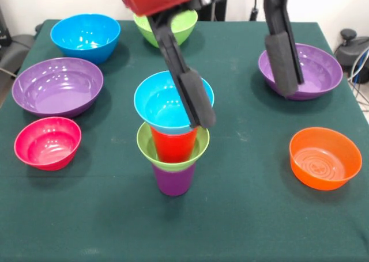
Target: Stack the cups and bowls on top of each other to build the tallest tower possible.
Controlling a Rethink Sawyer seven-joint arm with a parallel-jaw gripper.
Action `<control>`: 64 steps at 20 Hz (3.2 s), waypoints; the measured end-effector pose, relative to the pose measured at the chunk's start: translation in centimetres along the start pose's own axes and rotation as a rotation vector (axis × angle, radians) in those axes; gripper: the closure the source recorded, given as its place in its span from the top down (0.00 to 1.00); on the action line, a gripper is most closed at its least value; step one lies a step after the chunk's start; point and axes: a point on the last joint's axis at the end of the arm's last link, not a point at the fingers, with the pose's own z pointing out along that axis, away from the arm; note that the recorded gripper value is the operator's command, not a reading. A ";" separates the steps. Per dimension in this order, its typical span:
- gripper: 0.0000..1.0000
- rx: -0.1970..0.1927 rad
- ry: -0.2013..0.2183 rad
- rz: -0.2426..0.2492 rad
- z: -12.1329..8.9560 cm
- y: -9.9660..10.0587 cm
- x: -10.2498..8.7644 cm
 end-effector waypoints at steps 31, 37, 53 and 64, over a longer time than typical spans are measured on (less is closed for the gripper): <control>1.00 0.055 -0.023 -0.055 11.9 4.6 10.2; 1.00 0.055 0.004 -0.048 13.9 4.3 15.0; 1.00 0.038 0.052 -0.050 16.3 5.6 21.9; 1.00 -0.028 0.059 -0.016 17.6 12.0 21.5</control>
